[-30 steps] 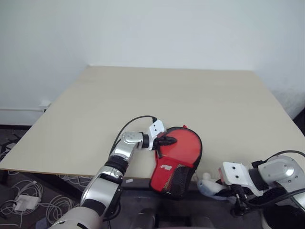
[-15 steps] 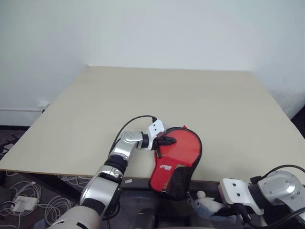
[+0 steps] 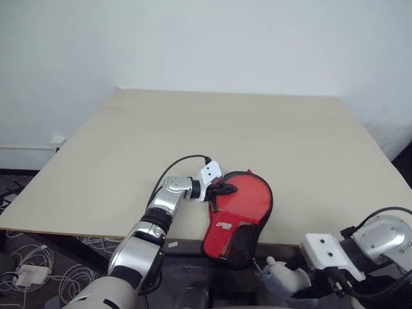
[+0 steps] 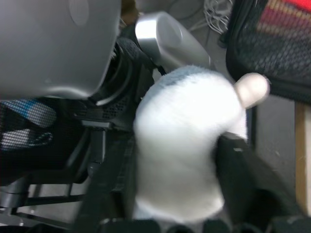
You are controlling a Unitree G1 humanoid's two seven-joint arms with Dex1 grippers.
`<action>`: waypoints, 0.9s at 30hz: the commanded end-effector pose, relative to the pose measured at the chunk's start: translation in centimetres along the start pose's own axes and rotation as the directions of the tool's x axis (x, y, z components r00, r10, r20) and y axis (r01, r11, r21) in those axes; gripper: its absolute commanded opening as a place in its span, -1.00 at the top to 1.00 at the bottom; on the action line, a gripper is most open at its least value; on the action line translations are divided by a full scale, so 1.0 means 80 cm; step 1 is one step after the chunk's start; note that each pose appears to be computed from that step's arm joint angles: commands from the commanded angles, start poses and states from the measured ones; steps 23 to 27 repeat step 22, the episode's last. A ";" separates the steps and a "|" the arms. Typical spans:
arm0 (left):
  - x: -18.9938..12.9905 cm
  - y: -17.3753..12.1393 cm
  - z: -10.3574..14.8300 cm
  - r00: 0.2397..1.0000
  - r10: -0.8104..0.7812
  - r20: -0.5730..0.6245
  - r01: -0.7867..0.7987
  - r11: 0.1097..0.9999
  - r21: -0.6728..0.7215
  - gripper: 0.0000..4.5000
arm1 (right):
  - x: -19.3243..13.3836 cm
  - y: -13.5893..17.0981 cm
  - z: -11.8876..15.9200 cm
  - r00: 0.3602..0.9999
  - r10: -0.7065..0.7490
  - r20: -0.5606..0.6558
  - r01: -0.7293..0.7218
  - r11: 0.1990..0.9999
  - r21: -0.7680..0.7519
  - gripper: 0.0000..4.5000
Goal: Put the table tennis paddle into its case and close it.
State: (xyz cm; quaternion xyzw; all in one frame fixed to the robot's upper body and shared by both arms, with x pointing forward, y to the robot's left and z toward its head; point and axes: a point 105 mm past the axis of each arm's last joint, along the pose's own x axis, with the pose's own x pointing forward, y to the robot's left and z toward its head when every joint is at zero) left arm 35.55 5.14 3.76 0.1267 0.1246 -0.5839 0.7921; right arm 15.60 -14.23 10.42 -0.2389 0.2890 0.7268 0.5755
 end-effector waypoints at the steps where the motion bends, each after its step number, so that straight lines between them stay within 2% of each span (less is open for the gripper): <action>1: -0.021 0.005 -0.017 0.998 0.038 -0.041 -0.039 0.999 -0.017 0.84 | -0.033 -0.033 0.016 0.998 -0.045 0.052 0.046 0.999 -0.011 -0.85; 2: -0.027 0.006 -0.016 0.999 0.040 -0.037 -0.040 0.999 -0.013 0.75 | -0.040 -0.048 0.021 0.994 -0.079 0.070 0.080 0.997 -0.015 -0.99; 8: -0.080 0.016 0.001 0.993 0.117 -0.004 -0.117 0.993 0.030 -0.13 | -0.077 -0.144 0.051 0.928 -0.319 0.194 0.322 0.947 0.014 -1.00; 12: -0.133 0.024 0.014 0.976 0.218 0.022 -0.218 0.976 -0.007 -0.75 | -0.091 -0.184 0.069 0.863 -0.427 0.271 0.429 0.902 0.055 -1.00; 14: -0.163 0.026 0.017 0.955 0.294 0.029 -0.293 0.956 -0.034 -0.99 | -0.097 -0.200 0.075 0.822 -0.478 0.310 0.473 0.876 0.096 -1.00; 16: -0.197 0.031 0.021 0.902 0.429 0.052 -0.426 0.903 -0.060 -0.99 | -0.100 -0.216 0.075 0.777 -0.535 0.333 0.516 0.843 0.152 -1.00; 19: -0.226 0.032 0.019 0.829 0.554 0.072 -0.541 0.829 -0.145 -0.99 | -0.094 -0.229 0.073 0.749 -0.567 0.342 0.535 0.823 0.193 -1.00; 22: -0.248 0.021 0.002 0.763 0.645 0.044 -0.624 0.752 -0.212 -0.99 | -0.089 -0.248 0.070 0.693 -0.639 0.334 0.582 0.769 0.264 -1.00; 27: -0.248 0.021 0.002 0.763 0.645 0.044 -0.624 0.752 -0.212 -0.99 | -0.089 -0.248 0.070 0.693 -0.639 0.334 0.582 0.769 0.264 -1.00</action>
